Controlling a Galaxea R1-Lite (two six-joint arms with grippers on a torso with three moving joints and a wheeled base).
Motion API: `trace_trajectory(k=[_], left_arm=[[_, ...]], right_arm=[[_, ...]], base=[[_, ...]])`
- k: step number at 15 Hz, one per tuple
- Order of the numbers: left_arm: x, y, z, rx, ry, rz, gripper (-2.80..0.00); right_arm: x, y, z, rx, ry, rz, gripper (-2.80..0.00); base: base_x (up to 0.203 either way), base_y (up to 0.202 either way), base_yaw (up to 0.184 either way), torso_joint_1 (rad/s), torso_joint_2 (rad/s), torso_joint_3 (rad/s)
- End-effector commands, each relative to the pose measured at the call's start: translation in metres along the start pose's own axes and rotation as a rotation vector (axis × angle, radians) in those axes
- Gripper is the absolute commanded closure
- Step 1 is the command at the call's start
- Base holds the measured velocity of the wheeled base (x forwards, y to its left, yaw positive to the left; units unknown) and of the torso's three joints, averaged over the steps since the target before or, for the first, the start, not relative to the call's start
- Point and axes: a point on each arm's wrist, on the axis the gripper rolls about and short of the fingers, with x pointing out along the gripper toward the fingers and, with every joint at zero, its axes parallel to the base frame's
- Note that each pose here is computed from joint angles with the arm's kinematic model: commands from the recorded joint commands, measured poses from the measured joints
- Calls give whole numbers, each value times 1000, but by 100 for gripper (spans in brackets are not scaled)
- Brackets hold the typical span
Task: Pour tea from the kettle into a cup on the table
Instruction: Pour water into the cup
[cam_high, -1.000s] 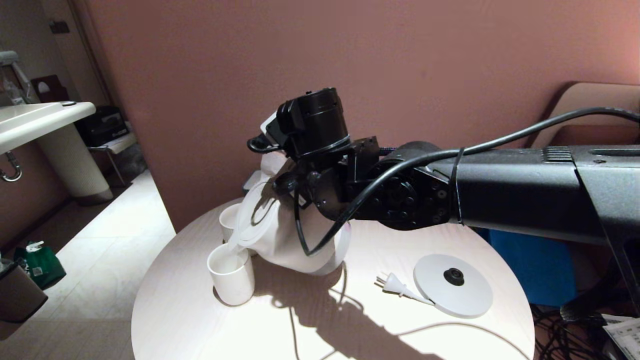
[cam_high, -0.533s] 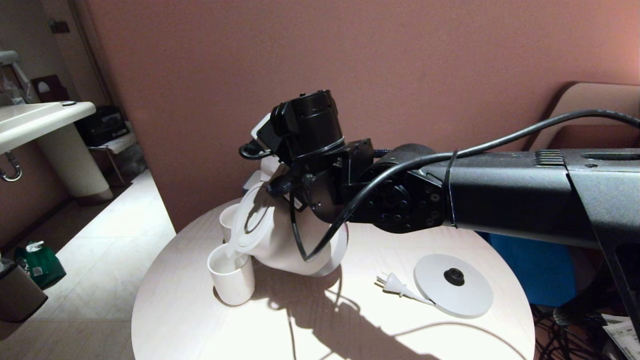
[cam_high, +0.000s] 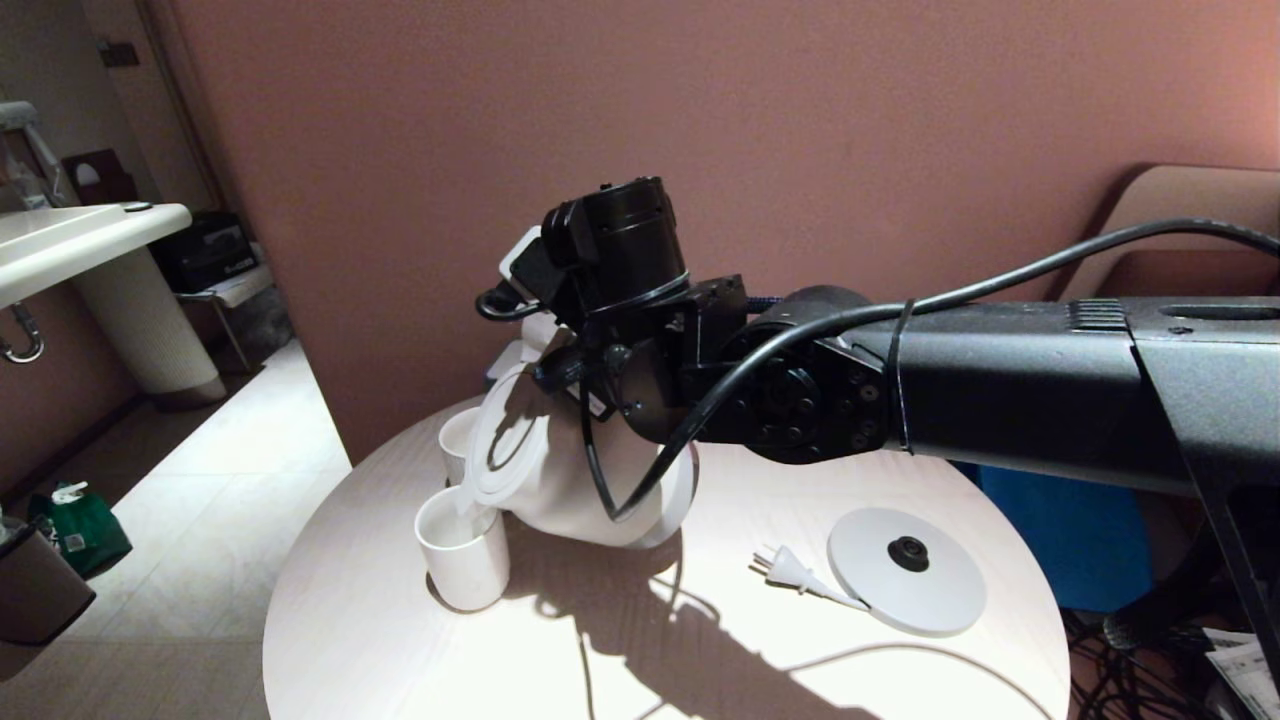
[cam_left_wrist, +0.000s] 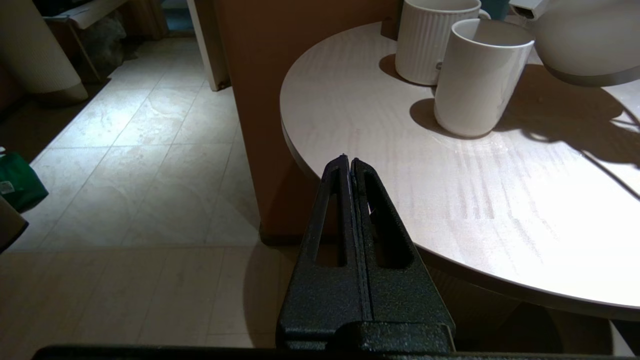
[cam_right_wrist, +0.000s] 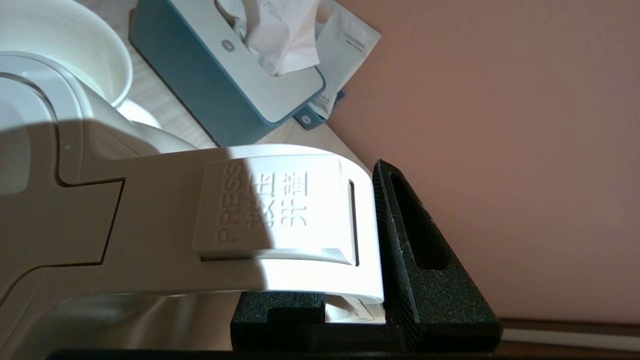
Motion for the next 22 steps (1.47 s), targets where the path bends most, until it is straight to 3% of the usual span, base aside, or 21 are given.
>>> trace_trajectory(k=[1,22], left_arm=[[0,0,0,0,1,0,0],[0,0,0,0,1,0,0]], right_arm=[[0,0,0,-8,-1,3,0],[4,-3,3,-117,-31,-23,0]], base=[[0,0,0,0,0,0],[0,0,0,0,0,0]])
